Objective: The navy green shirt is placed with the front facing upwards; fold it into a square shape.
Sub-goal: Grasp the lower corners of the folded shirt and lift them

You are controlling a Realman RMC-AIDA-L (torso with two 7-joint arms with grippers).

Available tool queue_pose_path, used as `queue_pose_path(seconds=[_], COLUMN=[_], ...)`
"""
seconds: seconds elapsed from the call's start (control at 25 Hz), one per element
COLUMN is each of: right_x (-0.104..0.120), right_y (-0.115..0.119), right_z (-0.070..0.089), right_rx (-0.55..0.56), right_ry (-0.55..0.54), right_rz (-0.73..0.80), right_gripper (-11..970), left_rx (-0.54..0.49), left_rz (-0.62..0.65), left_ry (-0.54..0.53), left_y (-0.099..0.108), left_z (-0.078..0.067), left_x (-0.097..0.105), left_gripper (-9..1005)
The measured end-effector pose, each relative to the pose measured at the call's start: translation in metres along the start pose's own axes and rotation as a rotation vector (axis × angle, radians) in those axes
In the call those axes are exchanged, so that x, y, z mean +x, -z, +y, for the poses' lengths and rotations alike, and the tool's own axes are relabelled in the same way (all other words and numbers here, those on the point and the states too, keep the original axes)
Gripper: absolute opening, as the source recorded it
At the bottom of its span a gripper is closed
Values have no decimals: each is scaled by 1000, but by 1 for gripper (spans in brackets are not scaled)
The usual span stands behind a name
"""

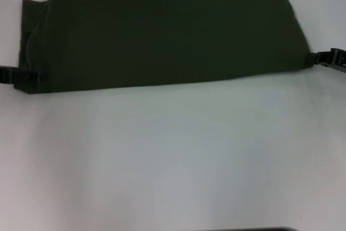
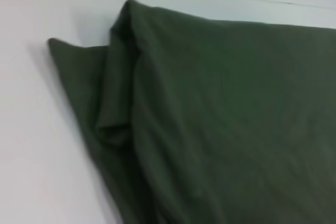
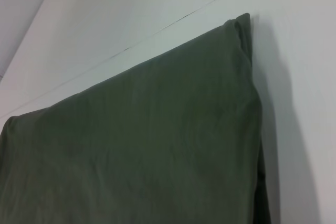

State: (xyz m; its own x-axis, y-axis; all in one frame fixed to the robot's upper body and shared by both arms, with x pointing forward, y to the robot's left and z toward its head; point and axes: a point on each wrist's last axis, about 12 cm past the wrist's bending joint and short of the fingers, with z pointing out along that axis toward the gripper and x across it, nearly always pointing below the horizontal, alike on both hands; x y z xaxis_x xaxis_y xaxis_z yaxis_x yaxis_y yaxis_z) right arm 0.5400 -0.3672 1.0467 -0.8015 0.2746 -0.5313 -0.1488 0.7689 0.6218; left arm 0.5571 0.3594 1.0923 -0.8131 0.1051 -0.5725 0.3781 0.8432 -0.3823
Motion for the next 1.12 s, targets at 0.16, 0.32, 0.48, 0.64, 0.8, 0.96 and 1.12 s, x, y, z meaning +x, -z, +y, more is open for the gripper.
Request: queue_pose_path(seconds=[0.16, 0.32, 0.48, 0.64, 0.8, 0.96, 1.12], right_x=[0, 0, 0, 0, 0, 0, 0], right_y=[0, 0, 0, 0, 1, 1, 1], right_z=[0, 0, 0, 0, 0, 0, 0], right_rx=[-1, -1, -1, -3, -2, -2, -1], right_ry=[0, 0, 0, 1, 1, 1, 2], right_rz=[0, 0, 1, 1, 1, 1, 0], right_gripper=[9, 9, 9, 10, 10, 10, 10], left_rx=[-13, -27, -27, -19, -14, -5, -5], left_rz=[3, 17, 21, 27, 33, 40, 40], left_ry=[7, 10, 14, 11, 2, -5, -9], left_y=[2, 4, 3, 1, -2, -4, -3], left_z=[3, 6, 7, 5, 2, 0, -1], left_x=[3, 5, 6, 6, 5, 4, 3], left_gripper=[900, 900, 900, 900, 901, 901, 886])
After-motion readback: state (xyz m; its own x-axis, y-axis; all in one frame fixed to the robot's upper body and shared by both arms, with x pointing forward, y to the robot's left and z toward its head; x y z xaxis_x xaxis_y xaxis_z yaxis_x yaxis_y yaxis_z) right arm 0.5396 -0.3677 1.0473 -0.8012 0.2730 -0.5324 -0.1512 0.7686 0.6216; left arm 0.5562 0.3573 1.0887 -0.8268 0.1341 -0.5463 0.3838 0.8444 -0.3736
